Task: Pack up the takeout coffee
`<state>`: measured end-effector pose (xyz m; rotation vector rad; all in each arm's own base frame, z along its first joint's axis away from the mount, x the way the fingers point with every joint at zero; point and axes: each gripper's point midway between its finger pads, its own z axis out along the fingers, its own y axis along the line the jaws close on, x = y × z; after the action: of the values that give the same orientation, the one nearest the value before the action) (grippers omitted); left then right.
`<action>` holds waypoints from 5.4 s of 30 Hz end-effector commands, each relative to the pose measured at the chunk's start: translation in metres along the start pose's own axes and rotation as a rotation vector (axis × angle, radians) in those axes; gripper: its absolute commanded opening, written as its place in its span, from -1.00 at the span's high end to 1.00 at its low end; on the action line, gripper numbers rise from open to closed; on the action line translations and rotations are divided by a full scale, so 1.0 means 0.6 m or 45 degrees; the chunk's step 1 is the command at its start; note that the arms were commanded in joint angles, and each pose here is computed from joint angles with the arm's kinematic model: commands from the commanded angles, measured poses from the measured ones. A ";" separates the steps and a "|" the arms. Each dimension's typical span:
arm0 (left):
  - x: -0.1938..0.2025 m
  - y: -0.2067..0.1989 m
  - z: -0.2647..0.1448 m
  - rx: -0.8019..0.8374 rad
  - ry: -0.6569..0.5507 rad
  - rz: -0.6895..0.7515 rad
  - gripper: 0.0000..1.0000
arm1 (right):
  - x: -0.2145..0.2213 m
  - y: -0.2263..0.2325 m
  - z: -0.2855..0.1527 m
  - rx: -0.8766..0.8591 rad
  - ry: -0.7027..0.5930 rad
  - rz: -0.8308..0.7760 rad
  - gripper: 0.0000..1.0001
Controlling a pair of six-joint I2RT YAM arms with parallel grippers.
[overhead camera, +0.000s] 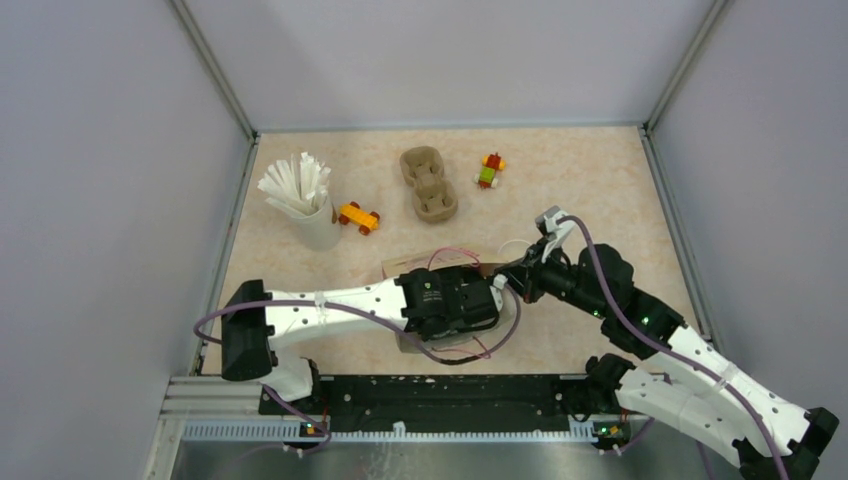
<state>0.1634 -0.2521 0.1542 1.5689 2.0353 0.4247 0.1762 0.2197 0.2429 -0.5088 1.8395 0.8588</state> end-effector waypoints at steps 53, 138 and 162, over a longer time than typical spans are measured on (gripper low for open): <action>-0.019 0.010 0.022 0.088 -0.156 0.164 0.43 | 0.012 -0.015 0.035 0.066 0.084 0.059 0.60; -0.004 0.068 -0.005 -0.096 -0.160 0.228 0.53 | 0.056 -0.009 0.053 0.038 0.155 0.216 1.00; 0.034 0.084 -0.009 -0.081 -0.082 0.307 0.52 | 0.059 -0.005 0.060 0.018 0.192 0.203 1.00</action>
<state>0.1923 -0.2238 0.1669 1.7909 1.7773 0.5146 0.1783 0.2404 0.1742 -0.4288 2.1239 0.9047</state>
